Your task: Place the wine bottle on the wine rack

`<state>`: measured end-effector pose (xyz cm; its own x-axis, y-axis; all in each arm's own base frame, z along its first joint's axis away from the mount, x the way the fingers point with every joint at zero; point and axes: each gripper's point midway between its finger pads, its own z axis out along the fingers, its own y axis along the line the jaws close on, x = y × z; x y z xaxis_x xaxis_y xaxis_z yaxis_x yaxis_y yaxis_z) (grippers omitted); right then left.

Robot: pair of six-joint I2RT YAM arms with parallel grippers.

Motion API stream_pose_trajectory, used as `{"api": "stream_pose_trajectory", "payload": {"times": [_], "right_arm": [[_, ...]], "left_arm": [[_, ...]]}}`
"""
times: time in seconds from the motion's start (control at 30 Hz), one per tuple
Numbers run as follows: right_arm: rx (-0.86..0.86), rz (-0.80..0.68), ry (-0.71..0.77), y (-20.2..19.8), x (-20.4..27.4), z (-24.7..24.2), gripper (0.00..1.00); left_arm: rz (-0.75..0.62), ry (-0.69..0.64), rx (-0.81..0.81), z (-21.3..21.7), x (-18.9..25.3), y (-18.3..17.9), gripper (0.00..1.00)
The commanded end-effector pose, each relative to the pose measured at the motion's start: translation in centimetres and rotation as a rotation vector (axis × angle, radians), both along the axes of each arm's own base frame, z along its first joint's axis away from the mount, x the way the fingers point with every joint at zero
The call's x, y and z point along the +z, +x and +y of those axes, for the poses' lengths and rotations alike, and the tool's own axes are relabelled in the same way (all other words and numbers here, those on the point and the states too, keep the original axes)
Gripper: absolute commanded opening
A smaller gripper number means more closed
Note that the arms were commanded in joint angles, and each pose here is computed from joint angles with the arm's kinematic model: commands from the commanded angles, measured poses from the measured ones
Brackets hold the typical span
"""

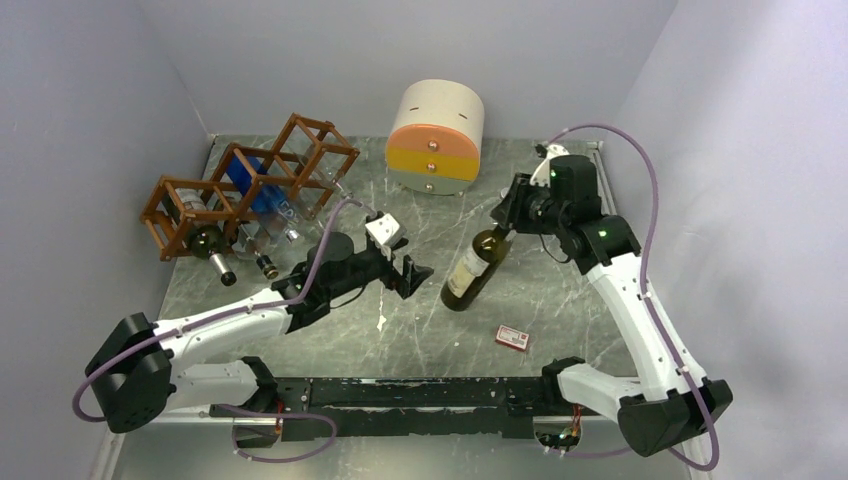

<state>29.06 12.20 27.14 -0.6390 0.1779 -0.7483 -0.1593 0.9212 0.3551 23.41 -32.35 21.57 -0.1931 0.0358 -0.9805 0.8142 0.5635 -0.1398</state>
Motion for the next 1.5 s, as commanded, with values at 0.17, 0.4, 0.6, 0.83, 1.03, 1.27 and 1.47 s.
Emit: {"api": "stream_pose_trajectory", "payload": {"times": [0.17, 0.4, 0.6, 0.83, 1.03, 1.27, 1.47], "right_arm": [[0.24, -0.158, 0.164, 0.9, 4.7, 9.0, 0.0], [0.353, -0.198, 0.237, 0.8, 6.3, 11.6, 0.0], [0.421, -0.202, 0.229, 0.2, 7.1, 12.1, 0.0], [0.504, -0.234, 0.27, -1.2, 8.8, 12.8, 0.0], [0.556, -0.268, 0.282, -2.1, 9.8, 13.1, 0.0], [0.609, -0.281, 0.311, -3.2, 10.9, 13.4, 0.0], [0.633, -0.284, 0.339, -4.1, 11.3, 13.5, 0.0]], "left_arm": [[0.03, -0.011, -0.099, -1.4, -1.5, -1.3, 0.95], [0.117, -0.02, -0.157, -1.6, -3.1, -2.3, 0.95], [0.195, -0.049, -0.233, -2.1, -3.9, -2.8, 0.95], [0.203, -0.015, -0.235, -1.9, -5.2, -2.1, 0.95], [0.172, 0.005, -0.329, -1.6, -5.4, -4.0, 0.95], [0.06, -0.106, -0.393, -1.9, -2.7, -4.9, 0.8], [0.056, -0.108, -0.42, -2.8, -1.9, -4.5, 0.88]]}}
